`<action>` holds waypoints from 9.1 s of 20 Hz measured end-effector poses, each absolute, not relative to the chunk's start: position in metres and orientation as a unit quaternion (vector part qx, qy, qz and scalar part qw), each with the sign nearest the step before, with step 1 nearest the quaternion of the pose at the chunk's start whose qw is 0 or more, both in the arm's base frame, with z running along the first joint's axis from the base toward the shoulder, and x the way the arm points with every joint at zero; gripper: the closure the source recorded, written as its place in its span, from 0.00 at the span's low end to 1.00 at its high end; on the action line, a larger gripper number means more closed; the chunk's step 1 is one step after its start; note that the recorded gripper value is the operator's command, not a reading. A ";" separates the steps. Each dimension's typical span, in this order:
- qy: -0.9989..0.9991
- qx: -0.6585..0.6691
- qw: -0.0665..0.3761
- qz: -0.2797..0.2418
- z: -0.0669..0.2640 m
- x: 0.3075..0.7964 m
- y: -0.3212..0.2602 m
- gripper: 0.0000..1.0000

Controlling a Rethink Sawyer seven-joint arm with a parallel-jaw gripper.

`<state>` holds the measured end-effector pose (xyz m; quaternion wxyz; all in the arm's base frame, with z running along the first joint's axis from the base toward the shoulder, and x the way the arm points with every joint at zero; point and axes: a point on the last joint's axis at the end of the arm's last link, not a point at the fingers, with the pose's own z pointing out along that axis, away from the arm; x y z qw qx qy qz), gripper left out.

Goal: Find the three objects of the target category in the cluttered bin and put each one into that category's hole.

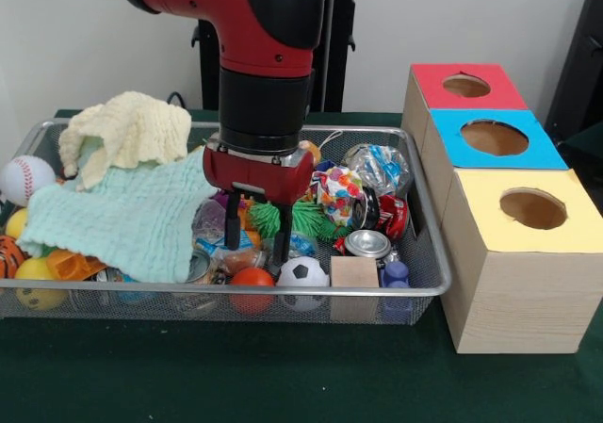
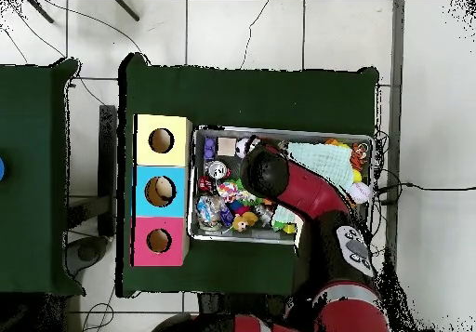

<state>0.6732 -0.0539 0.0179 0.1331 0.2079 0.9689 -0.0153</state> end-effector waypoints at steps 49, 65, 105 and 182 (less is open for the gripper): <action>0.972 0.209 0.100 -0.033 0.002 0.643 -0.030 0.00; 0.975 0.202 0.080 -0.033 -0.022 0.631 -0.020 0.00; 0.981 0.173 0.081 -0.043 -0.035 0.635 0.006 0.00; 0.979 0.192 0.062 -0.011 0.053 0.592 0.022 1.00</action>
